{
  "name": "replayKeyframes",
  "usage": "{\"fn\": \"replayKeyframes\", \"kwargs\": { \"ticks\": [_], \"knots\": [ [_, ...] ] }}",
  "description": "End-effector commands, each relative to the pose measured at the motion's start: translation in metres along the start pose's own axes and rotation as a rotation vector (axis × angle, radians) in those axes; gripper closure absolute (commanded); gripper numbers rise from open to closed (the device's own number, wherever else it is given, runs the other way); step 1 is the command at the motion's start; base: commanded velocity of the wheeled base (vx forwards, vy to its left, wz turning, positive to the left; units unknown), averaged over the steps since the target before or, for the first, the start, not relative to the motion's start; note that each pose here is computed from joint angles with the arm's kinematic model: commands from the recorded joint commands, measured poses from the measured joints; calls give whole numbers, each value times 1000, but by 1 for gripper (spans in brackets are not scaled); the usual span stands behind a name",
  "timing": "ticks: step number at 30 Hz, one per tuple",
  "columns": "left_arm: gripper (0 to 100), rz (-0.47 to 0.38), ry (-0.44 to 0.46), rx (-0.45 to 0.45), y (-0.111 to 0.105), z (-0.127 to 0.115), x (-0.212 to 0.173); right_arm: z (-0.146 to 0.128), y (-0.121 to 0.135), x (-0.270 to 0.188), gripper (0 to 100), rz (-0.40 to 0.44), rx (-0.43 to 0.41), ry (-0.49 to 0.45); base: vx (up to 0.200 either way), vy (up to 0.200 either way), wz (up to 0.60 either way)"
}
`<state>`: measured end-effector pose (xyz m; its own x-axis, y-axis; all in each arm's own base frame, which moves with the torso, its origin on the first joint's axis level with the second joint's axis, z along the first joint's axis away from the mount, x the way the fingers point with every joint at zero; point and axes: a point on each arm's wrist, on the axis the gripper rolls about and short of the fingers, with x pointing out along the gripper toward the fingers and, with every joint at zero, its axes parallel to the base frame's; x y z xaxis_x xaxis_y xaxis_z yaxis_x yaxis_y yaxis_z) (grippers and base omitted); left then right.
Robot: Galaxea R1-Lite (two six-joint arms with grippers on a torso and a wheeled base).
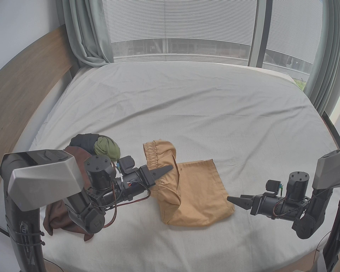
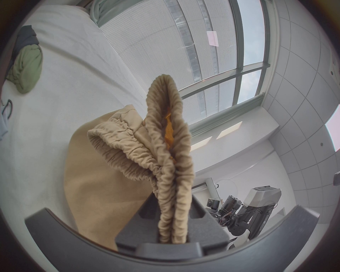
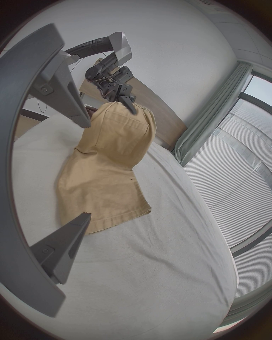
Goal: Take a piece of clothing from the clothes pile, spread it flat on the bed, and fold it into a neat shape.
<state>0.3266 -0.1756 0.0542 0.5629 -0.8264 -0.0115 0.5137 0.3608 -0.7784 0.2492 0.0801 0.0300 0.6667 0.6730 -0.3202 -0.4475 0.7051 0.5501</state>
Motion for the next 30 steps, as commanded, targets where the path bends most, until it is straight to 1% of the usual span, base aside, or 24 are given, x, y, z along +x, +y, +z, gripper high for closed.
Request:
{"fn": "replayKeyframes", "kwargs": {
  "ticks": [1,5,9,16,19,23,27,30],
  "knots": [
    [100,-28,25,1,-2,-9,13,9,4,-2,0,12,-15,-40,0,0,0],
    [100,-29,35,-1,2,-13,20,11,3,-1,0,9,-17,-51,0,0,0],
    [100,-29,52,-7,6,-17,32,17,1,1,0,-19,-20,-85,0,0,0],
    [100,-26,95,-21,14,-29,53,23,-5,0,0,-33,9,-117,0,0,0],
    [100,-29,105,-24,16,-32,59,24,-6,-1,0,-37,10,-119,0,0,0],
    [100,-39,115,-68,16,-37,68,25,-7,-1,0,-40,11,-123,0,0,0],
    [100,-44,111,-69,18,-37,71,26,-7,0,0,-38,8,-128,0,0,0],
    [100,-33,122,-76,23,-41,73,26,-7,0,0,-37,9,-128,0,0,0]
  ]
}}
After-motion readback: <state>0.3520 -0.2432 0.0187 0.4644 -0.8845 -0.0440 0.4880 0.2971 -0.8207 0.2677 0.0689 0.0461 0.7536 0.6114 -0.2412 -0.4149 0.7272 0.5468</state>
